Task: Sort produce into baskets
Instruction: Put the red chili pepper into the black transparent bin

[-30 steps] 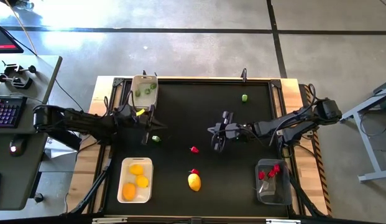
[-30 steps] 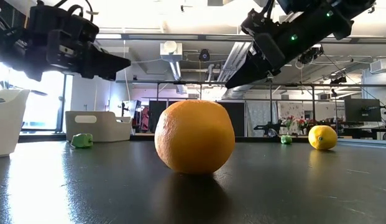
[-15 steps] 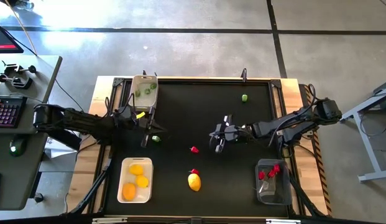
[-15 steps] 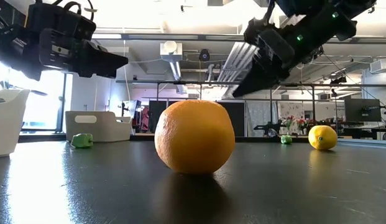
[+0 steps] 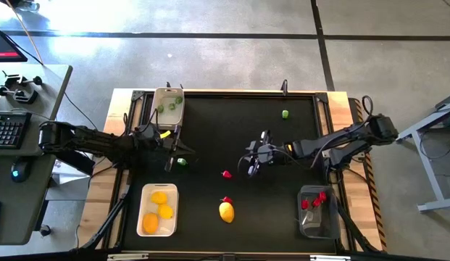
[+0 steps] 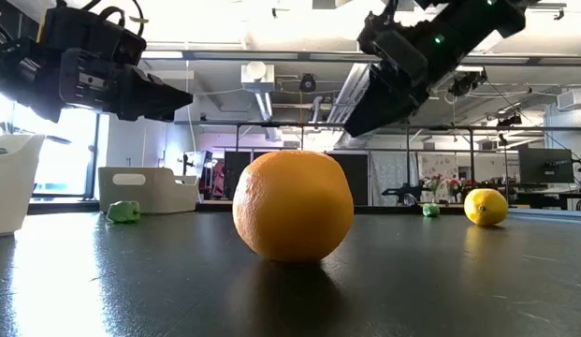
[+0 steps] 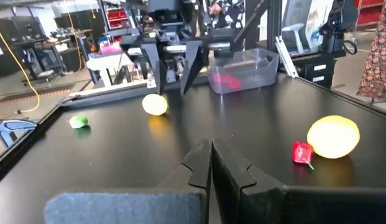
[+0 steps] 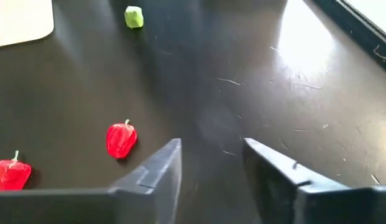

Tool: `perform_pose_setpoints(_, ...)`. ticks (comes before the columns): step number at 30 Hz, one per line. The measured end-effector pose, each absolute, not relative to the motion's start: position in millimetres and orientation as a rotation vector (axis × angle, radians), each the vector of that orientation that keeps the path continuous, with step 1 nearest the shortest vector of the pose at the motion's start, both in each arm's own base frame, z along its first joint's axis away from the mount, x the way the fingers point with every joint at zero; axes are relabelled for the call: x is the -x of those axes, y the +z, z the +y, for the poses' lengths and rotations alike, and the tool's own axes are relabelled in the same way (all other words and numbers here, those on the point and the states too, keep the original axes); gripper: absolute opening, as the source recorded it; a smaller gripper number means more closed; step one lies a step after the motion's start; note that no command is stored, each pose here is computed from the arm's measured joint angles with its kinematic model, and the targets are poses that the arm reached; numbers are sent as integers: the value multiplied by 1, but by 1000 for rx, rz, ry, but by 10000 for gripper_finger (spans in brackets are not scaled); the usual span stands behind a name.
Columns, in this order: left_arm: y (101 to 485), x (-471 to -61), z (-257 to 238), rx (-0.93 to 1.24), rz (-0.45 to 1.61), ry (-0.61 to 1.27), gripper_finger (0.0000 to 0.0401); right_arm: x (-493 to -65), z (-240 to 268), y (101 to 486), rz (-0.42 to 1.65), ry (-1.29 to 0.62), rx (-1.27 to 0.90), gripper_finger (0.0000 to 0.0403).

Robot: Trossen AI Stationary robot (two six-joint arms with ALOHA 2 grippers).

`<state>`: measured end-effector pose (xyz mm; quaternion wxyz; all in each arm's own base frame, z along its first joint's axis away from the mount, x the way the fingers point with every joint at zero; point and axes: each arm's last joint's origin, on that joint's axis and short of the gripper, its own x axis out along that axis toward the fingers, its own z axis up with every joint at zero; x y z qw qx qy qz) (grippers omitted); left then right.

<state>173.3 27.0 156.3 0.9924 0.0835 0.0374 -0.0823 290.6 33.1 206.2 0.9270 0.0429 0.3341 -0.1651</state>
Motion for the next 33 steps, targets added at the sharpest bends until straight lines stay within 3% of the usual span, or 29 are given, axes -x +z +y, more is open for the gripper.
perform_pose_setpoints(4, 157, -173, 27, -167, 73, -165, 0, -297, 34, 203, 660, -338, -103, 201)
perform_pose_setpoints(9, 155, -173, 27, -163, 93, -167, 0, -313, 37, 197, 573, -299, -126, 227)
perform_pose_setpoints(22, 153, -173, 28, -178, 111, -113, 0, -332, 33, 187, 504, -302, -139, 212)
perform_pose_setpoints(33, 153, -174, 26, -170, 113, -125, 0, -341, 37, 201, 584, -305, -118, 246)
